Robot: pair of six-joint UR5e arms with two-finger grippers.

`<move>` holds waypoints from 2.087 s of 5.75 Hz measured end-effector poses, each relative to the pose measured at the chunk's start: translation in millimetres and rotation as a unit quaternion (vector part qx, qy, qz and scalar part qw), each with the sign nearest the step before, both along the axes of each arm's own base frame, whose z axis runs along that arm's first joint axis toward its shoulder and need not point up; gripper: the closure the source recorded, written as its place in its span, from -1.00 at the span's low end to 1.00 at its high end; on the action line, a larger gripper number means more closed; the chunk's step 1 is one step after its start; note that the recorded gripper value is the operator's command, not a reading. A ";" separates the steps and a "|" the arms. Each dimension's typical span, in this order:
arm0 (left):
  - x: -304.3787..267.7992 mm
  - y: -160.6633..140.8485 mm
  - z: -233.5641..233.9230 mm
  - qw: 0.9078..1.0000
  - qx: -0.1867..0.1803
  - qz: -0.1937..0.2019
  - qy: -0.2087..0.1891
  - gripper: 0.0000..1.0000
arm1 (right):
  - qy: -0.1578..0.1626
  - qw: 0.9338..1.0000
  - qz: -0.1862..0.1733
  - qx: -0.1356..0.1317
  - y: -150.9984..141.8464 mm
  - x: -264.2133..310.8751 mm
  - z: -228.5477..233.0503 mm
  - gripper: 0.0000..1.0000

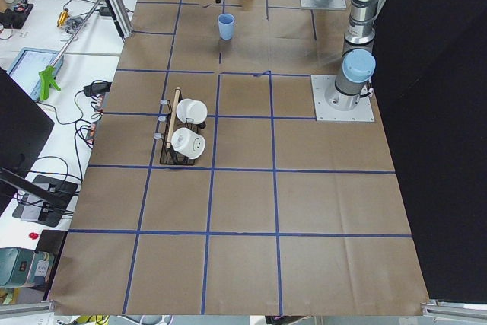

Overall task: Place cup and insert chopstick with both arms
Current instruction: 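Move the pink chopstick with the right gripper above the blue cup, then lower the chopstick into the blue cup and open the right gripper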

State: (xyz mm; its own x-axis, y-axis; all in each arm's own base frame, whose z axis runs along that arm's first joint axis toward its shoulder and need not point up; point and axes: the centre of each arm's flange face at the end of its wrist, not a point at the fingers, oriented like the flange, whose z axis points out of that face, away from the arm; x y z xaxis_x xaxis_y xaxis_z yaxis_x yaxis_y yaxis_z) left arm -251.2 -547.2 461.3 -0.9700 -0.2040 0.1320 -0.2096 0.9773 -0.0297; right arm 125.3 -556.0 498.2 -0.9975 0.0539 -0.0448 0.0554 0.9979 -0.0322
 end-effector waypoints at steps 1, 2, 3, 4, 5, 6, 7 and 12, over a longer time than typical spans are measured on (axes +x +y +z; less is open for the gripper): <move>55.7 3.1 22.1 1.000 0.023 -0.010 -0.005 -0.96 | -0.001 1.000 -0.011 -0.011 -22.0 33.5 -4.4 0.85; 100.8 14.8 35.7 0.998 0.043 -0.032 -0.009 -0.97 | 0.000 0.999 -0.024 -0.022 -49.3 75.4 -5.8 0.85; 123.6 27.9 46.1 0.998 0.046 -0.046 -0.021 -0.97 | 0.004 0.999 -0.035 -0.034 -70.7 120.6 -6.3 0.85; 131.8 32.5 50.9 0.997 0.039 -0.051 -0.036 -0.97 | 0.003 0.998 -0.047 -0.042 -80.5 161.4 -8.4 0.85; 134.3 31.0 53.7 0.997 0.025 -0.051 -0.044 -0.97 | 0.002 0.997 -0.057 -0.043 -83.4 190.4 -15.3 0.85; 135.0 27.6 54.6 0.998 0.015 -0.050 -0.047 -0.97 | 0.004 0.997 -0.061 -0.037 -84.9 203.8 -26.3 0.85; 135.2 23.5 53.6 0.998 0.008 -0.047 -0.048 -0.97 | 0.008 0.998 -0.065 -0.026 -85.6 209.2 -43.1 0.84; 135.5 17.6 53.2 0.998 -0.004 -0.043 -0.049 -0.97 | 0.014 0.998 -0.054 -0.004 -69.2 228.2 -123.4 -0.99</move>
